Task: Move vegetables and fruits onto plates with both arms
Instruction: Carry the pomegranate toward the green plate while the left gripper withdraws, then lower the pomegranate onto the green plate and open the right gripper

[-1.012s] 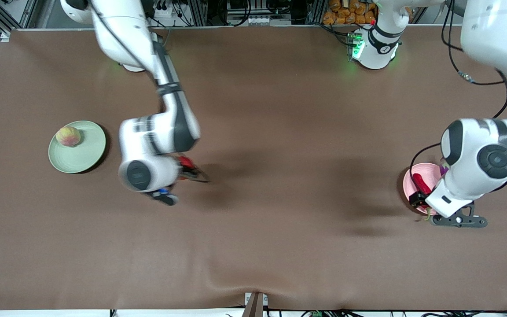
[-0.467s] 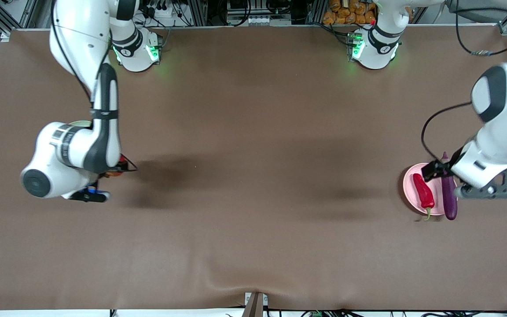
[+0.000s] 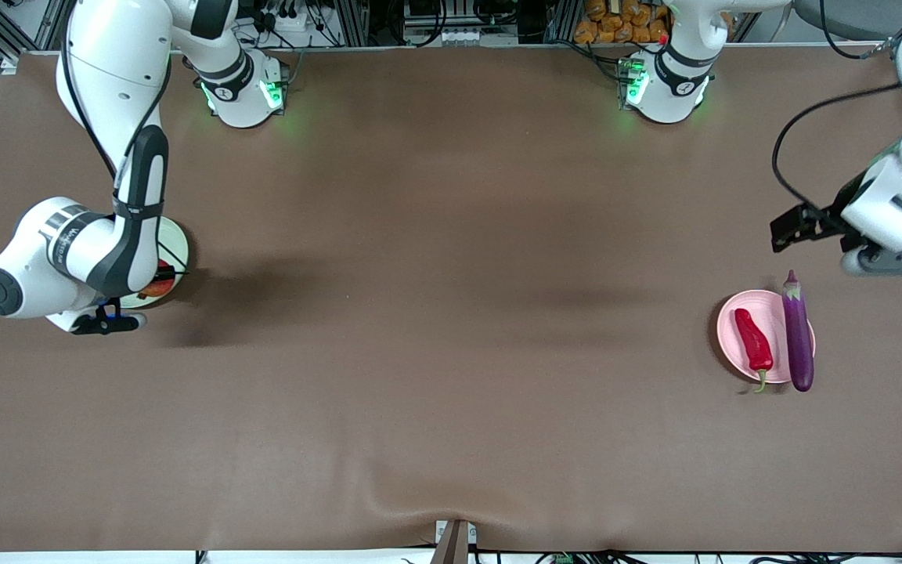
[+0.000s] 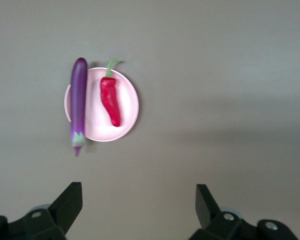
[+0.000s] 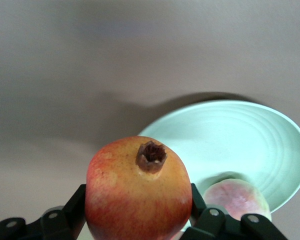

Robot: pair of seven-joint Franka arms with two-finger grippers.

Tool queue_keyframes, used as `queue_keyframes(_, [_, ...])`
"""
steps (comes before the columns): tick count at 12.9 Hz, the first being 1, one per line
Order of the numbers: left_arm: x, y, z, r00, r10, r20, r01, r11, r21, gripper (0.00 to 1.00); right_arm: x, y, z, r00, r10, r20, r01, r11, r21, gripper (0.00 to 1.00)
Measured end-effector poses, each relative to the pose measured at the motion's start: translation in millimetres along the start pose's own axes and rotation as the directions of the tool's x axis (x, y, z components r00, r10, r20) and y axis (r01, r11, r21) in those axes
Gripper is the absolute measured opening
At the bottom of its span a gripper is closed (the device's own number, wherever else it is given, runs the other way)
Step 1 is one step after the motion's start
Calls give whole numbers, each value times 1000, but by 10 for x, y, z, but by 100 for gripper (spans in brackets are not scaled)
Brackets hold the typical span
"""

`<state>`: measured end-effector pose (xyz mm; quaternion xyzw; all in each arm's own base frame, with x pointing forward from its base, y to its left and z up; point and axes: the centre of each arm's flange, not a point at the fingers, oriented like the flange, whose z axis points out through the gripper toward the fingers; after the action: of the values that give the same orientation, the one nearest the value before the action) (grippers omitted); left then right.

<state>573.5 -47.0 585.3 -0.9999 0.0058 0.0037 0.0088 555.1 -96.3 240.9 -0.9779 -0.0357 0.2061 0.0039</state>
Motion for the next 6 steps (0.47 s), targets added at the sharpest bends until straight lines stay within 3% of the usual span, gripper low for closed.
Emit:
queue_keyframes(2, [-138,-18,-254,999,-3,52,3,1000,-1,100,-85,66,218,1000,7,0,-7,1000,29,81])
queue_keyframes(6, [-201,-40,-352,997,-9,72,9,1000,0,100,-153,137,350,1000,-1,6,1,999,41,81])
